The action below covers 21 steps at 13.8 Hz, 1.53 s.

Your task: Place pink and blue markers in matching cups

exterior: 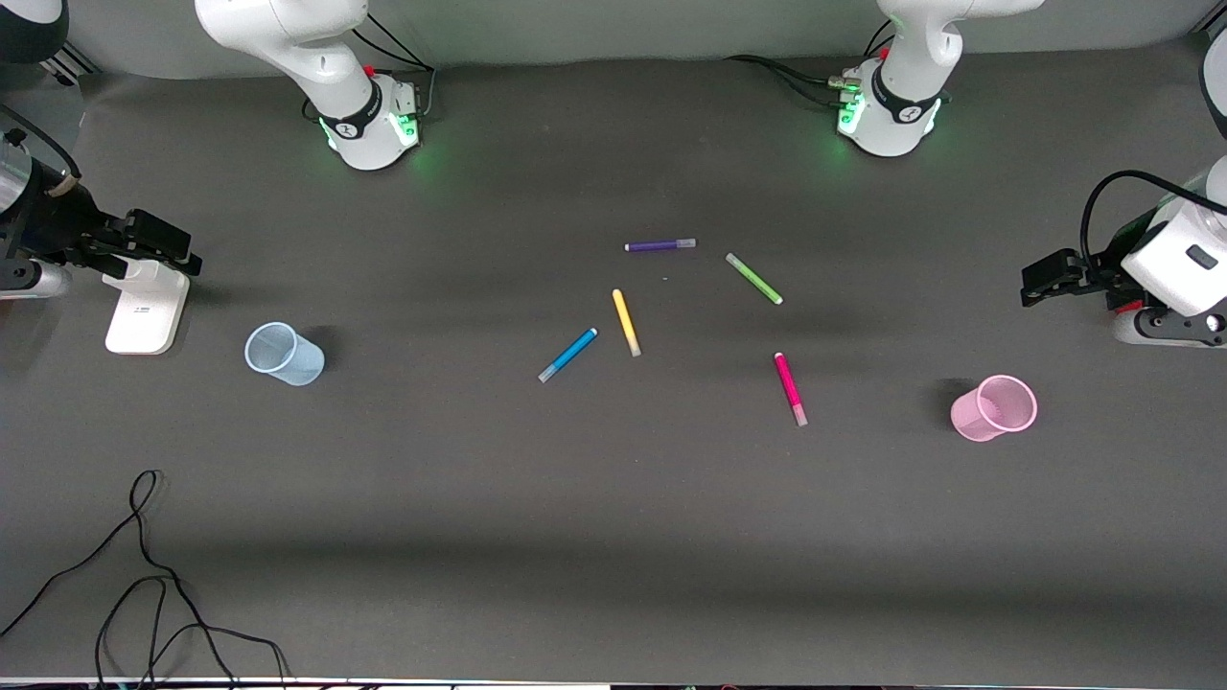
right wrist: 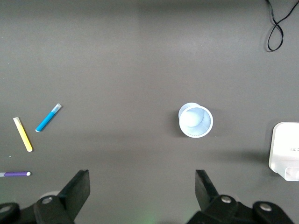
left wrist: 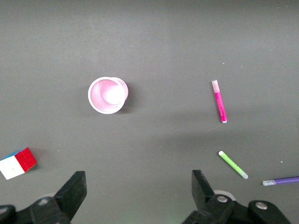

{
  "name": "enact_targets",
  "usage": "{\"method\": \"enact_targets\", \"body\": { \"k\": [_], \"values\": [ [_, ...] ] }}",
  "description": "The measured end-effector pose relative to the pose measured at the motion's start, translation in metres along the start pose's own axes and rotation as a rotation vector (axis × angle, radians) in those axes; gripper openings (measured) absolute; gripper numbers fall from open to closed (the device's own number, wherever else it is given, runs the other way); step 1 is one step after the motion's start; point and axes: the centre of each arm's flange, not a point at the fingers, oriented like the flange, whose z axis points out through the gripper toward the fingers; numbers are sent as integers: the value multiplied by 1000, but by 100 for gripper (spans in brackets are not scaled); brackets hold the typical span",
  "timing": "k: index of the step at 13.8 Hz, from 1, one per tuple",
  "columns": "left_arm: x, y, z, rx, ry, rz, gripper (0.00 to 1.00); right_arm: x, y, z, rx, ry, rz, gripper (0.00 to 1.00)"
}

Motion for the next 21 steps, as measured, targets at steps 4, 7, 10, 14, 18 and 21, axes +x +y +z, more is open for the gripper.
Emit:
{"method": "enact_targets", "body": {
  "k": [4, 7, 10, 14, 18, 21],
  "values": [
    [0, 0, 0, 0, 0, 0, 100, 1, 0, 2, -1, -5, 10, 100],
    [0, 0, 0, 0, 0, 0, 100, 0, -1, 7, -15, -36, 16, 100],
    [-1, 7, -3, -1, 4, -16, 100, 5, -3, 20, -25, -73, 215, 100],
    [-11, 66, -3, 1, -3, -121, 100, 37, -58, 44, 53, -133, 533, 100],
    [-25, 155, 16, 8, -2, -226, 100, 77, -165, 107, 6, -207, 790, 100],
    [-31, 194, 46, 4, 14, -266, 100, 99, -209, 185, -19, -286, 857, 100]
  ]
}}
